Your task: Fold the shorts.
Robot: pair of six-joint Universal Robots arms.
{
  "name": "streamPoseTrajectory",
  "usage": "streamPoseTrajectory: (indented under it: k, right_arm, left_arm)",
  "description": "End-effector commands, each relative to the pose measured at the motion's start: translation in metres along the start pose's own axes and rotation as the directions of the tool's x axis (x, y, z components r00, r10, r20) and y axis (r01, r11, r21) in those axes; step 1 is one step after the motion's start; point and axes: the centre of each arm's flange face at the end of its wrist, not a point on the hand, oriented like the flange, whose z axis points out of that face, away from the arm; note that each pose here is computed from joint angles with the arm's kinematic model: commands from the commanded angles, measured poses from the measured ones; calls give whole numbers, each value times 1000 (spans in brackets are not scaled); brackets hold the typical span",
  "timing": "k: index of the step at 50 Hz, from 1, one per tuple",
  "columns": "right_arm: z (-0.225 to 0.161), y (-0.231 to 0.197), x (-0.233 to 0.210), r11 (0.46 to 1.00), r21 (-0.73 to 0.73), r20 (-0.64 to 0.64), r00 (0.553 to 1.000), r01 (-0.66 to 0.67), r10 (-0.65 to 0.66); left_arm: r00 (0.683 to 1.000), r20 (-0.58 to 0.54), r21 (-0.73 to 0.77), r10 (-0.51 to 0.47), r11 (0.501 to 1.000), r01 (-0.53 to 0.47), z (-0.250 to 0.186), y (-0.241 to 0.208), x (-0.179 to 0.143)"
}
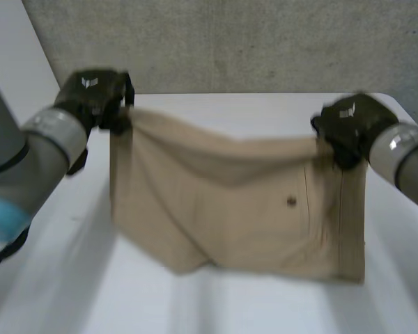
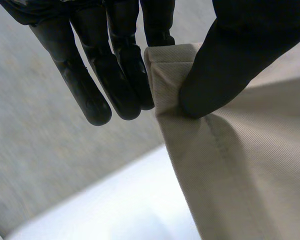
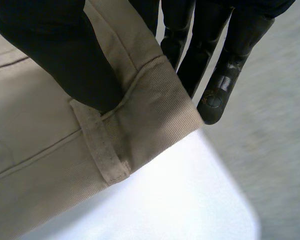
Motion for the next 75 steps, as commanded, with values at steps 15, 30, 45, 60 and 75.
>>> streamPoseTrajectory:
  k: [15, 30, 45, 60, 75]
  right_arm:
    - [2, -124, 71, 790, 561, -542, 831, 249, 123]
    - [52, 9, -51, 956, 269, -143, 987, 116, -80]
    - [25, 75, -94, 996, -36, 104, 992, 82, -78]
    - [-33, 87, -101, 973, -213, 245, 969, 86, -32]
    - [-56, 89, -98, 953, -281, 309, 951, 115, -23]
  left_arm:
    - [965, 226, 706, -133, 705, -68, 4, -168, -39]
    - [991, 133, 127, -13, 992, -4, -26, 61, -8]
    - [1000, 25, -236, 13, 972, -7, -74, 137, 21]
    - [996, -51, -415, 78, 905, -92, -133, 122, 23]
    - [958, -203, -457, 203, 846, -277, -172, 120, 36]
